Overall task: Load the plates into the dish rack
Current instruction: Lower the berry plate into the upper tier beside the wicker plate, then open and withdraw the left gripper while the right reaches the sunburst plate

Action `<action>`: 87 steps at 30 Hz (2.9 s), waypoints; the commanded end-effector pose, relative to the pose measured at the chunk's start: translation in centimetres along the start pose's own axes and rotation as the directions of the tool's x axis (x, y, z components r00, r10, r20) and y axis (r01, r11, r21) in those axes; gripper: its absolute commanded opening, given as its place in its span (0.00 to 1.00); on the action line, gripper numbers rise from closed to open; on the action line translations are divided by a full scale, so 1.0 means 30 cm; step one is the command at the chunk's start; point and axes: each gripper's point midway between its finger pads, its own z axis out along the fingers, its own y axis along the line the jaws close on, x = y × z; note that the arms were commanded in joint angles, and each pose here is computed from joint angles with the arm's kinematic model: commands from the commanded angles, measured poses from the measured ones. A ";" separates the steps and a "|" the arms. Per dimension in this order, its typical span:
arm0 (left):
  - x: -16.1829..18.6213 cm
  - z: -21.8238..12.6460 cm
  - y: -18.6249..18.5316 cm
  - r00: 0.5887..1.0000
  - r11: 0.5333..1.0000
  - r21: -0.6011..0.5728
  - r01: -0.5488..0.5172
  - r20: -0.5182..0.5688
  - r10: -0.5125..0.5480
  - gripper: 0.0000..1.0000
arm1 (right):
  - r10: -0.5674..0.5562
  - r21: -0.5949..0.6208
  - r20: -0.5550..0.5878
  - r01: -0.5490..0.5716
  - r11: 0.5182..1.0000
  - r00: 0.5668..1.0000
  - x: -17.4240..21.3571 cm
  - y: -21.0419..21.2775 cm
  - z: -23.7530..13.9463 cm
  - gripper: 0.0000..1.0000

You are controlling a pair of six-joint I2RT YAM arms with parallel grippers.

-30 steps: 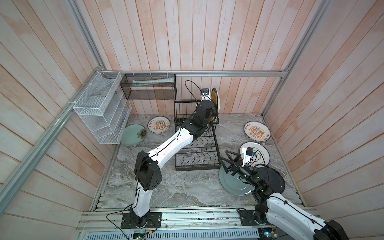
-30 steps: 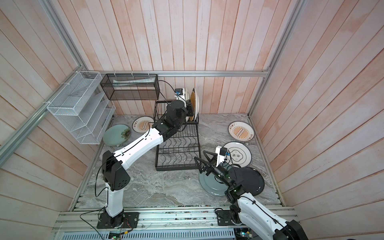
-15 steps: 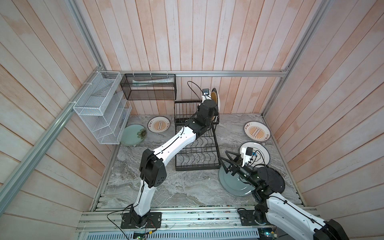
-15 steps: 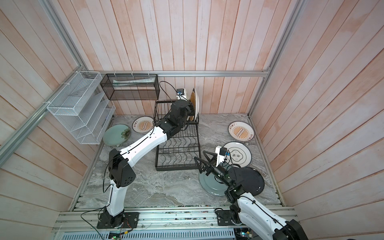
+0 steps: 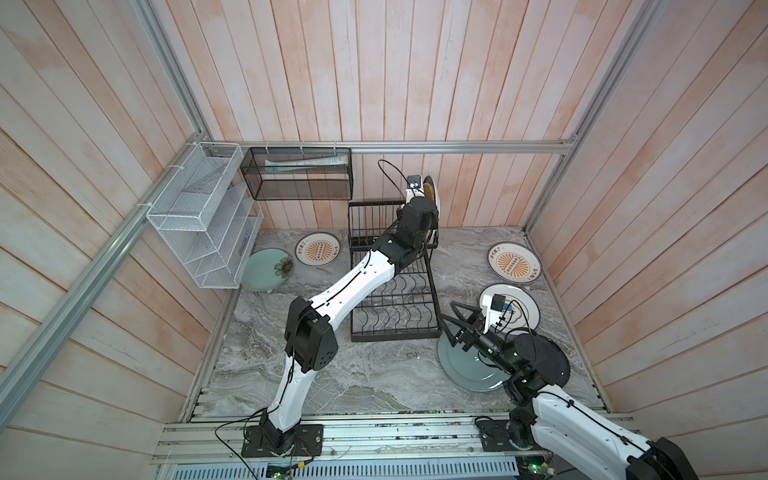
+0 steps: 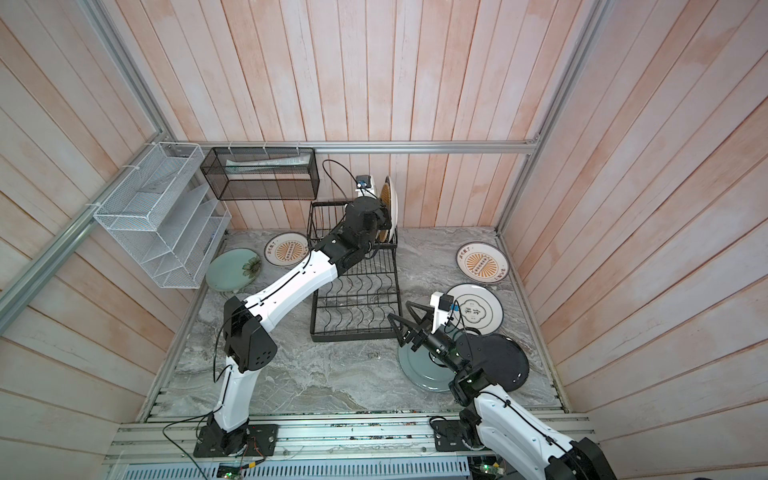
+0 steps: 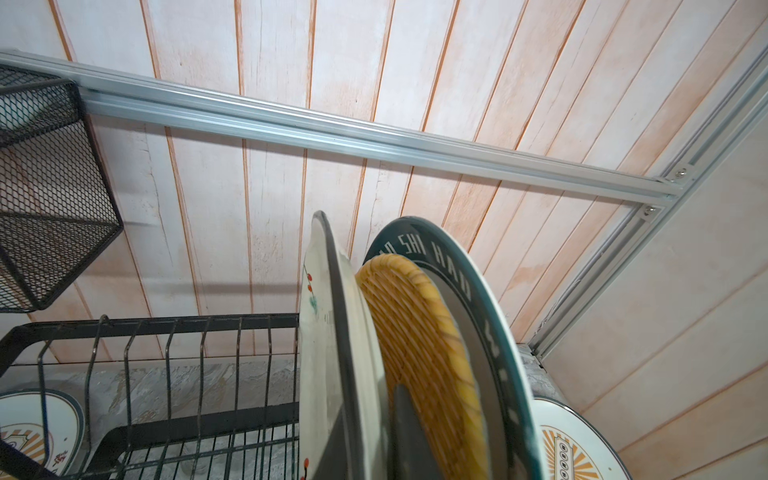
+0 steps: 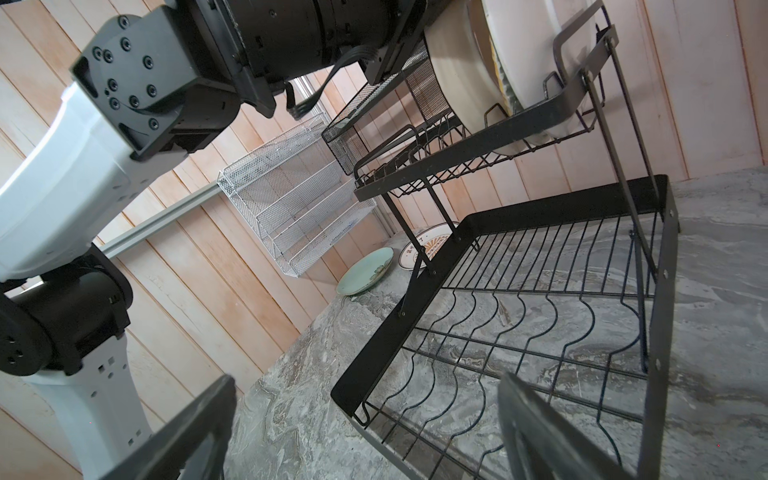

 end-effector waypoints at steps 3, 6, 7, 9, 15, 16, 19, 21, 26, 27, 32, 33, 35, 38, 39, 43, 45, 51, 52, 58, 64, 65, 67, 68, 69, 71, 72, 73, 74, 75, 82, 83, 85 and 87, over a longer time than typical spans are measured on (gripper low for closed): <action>-0.101 -0.011 0.004 0.997 1.000 -0.007 0.002 0.081 -0.001 0.19 | 0.005 0.001 0.012 -0.005 1.000 1.000 -0.020 0.007 0.013 0.98; -0.114 -0.017 0.004 0.996 1.000 -0.006 -0.006 0.088 0.006 0.22 | 0.006 0.002 0.008 -0.006 1.000 1.000 -0.017 0.006 0.015 0.98; -0.119 -0.019 0.003 0.996 1.000 -0.004 -0.007 0.091 0.007 0.23 | 0.005 0.002 0.006 -0.005 1.000 1.000 -0.016 0.005 0.015 0.98; -0.132 -0.025 0.000 0.995 1.000 0.003 -0.007 0.097 0.007 0.27 | 0.006 0.006 0.007 -0.006 1.000 1.000 -0.014 0.002 0.015 0.98; -0.179 -0.049 0.000 0.993 1.000 0.009 -0.010 0.117 0.009 0.30 | 0.009 0.007 0.005 -0.009 1.000 1.000 -0.014 0.001 0.016 0.98; -0.191 -0.057 0.001 0.992 1.000 0.010 -0.013 0.123 0.012 0.30 | 0.009 0.008 0.005 -0.009 1.000 1.000 -0.014 0.001 0.016 0.98; -0.239 -0.085 0.002 0.990 1.000 0.018 -0.009 0.143 0.007 0.31 | 0.007 0.007 0.005 -0.007 1.000 1.000 -0.015 0.001 0.016 0.98; -0.270 -0.106 0.000 0.988 1.000 0.028 -0.010 0.153 0.006 0.31 | 0.007 0.007 0.004 -0.007 1.000 1.000 -0.013 0.001 0.016 0.98; -0.375 -0.183 0.013 0.982 0.999 0.045 -0.021 0.190 0.012 0.32 | 0.004 0.009 0.005 -0.005 1.000 1.000 -0.015 0.000 0.016 0.98; -0.399 -0.204 0.016 0.980 0.998 0.051 -0.028 0.200 0.017 0.32 | 0.005 0.013 0.002 -0.005 1.000 1.000 -0.010 -0.004 0.017 0.98; -0.497 -0.314 0.050 0.973 0.995 0.088 -0.053 0.230 0.031 0.33 | -0.004 0.025 -0.001 0.004 1.000 1.000 -0.010 -0.011 0.019 0.98; -0.507 -0.340 0.061 0.973 0.994 0.095 -0.059 0.228 0.036 0.34 | -0.005 0.028 -0.001 0.005 1.000 1.000 -0.009 -0.014 0.019 0.98; -0.515 -0.388 0.086 0.974 0.990 0.117 -0.074 0.220 0.047 0.36 | -0.010 0.033 -0.001 0.010 0.999 1.000 -0.010 -0.016 0.018 0.98; -0.487 -0.479 0.122 0.975 0.975 0.193 -0.114 0.209 0.073 0.68 | -0.025 0.046 0.004 0.025 0.999 1.000 -0.013 -0.021 0.015 0.98; -0.466 -0.523 0.120 0.969 0.956 0.240 -0.170 0.215 0.119 0.87 | -0.034 0.055 0.005 0.034 0.998 0.999 -0.013 -0.027 0.014 0.98; -0.341 -0.735 0.099 0.935 0.827 0.454 -0.330 0.278 0.220 1.00 | -0.057 0.107 0.001 0.056 0.993 0.998 -0.007 -0.064 0.016 0.98; -0.252 -0.858 0.106 0.917 0.750 0.537 -0.385 0.317 0.243 1.00 | -0.060 0.119 -0.006 0.060 0.991 0.998 0.000 -0.074 0.017 0.98; 0.023 -1.057 0.204 0.946 0.686 0.651 -0.323 0.244 0.214 1.00 | -0.080 0.178 -0.002 0.079 0.981 0.997 -0.003 -0.110 0.011 0.98; 0.070 -1.069 0.218 0.954 0.684 0.664 -0.301 0.215 0.211 1.00 | -0.086 0.193 0.004 0.083 0.978 0.996 -0.007 -0.118 0.009 0.98; 0.315 -1.106 0.245 0.990 0.648 0.752 -0.119 0.036 0.140 1.00 | -0.095 0.300 0.026 0.083 0.950 0.995 -0.034 -0.176 -0.002 0.98; 0.365 -1.021 0.232 0.994 0.697 0.717 0.033 -0.094 0.049 1.00 | -0.069 0.503 0.016 0.052 0.863 0.997 -0.098 -0.296 -0.002 0.98; 0.380 -1.017 0.220 0.991 0.685 0.727 0.047 -0.119 0.058 1.00 | -0.056 0.542 0.018 0.038 0.840 0.998 -0.118 -0.322 -0.007 0.98; 0.398 -1.014 0.209 0.985 0.676 0.736 0.045 -0.144 0.092 1.00 | -0.036 0.607 0.036 0.007 0.794 0.999 -0.163 -0.380 -0.024 0.98; 0.401 -1.008 0.214 0.984 0.685 0.728 0.034 -0.145 0.105 1.00 | -0.030 0.638 0.054 -0.011 0.770 0.998 -0.188 -0.417 -0.041 0.98; 0.402 -1.001 0.226 0.984 0.703 0.711 0.023 -0.141 0.110 1.00 | -0.016 0.668 0.082 -0.043 0.743 0.996 -0.215 -0.461 -0.064 0.98; 0.406 -0.991 0.248 0.984 0.732 0.682 0.009 -0.137 0.115 1.00 | 0.026 0.725 0.149 -0.127 0.677 0.988 -0.260 -0.564 -0.124 0.98; 0.407 -0.988 0.255 0.984 0.740 0.673 0.003 -0.134 0.118 1.00 | 0.043 0.748 0.190 -0.173 0.640 0.981 -0.285 -0.618 -0.161 0.98; 0.411 -0.984 0.261 0.983 0.747 0.665 -0.003 -0.135 0.124 1.00 | 0.065 0.767 0.221 -0.215 0.605 0.973 -0.295 -0.669 -0.194 0.98; 0.416 -0.977 0.265 0.981 0.756 0.655 -0.007 -0.140 0.131 1.00 | 0.093 0.780 0.258 -0.264 0.568 0.962 -0.304 -0.724 -0.227 0.98; 0.423 -0.969 0.270 0.979 0.764 0.645 -0.006 -0.152 0.137 1.00 | 0.117 0.789 0.292 -0.308 0.532 0.949 -0.315 -0.777 -0.261 0.98; 0.426 -0.973 0.260 0.975 0.752 0.659 -0.015 -0.156 0.157 1.00 | 0.130 0.833 0.456 -0.473 0.286 0.881 -0.342 -1.032 -0.427 0.98; 0.424 -0.974 0.260 0.976 0.750 0.661 -0.015 -0.155 0.156 1.00 | 0.141 0.830 0.476 -0.497 0.254 0.868 -0.343 -1.064 -0.445 0.98; 0.419 -0.977 0.260 0.977 0.749 0.662 -0.017 -0.150 0.154 1.00 | 0.169 0.821 0.510 -0.536 0.197 0.844 -0.342 -1.117 -0.476 0.98; 0.413 -0.981 0.259 0.977 0.748 0.664 -0.018 -0.146 0.154 1.00 | 0.159 0.814 0.534 -0.556 0.171 0.831 -0.360 -1.160 -0.497 0.98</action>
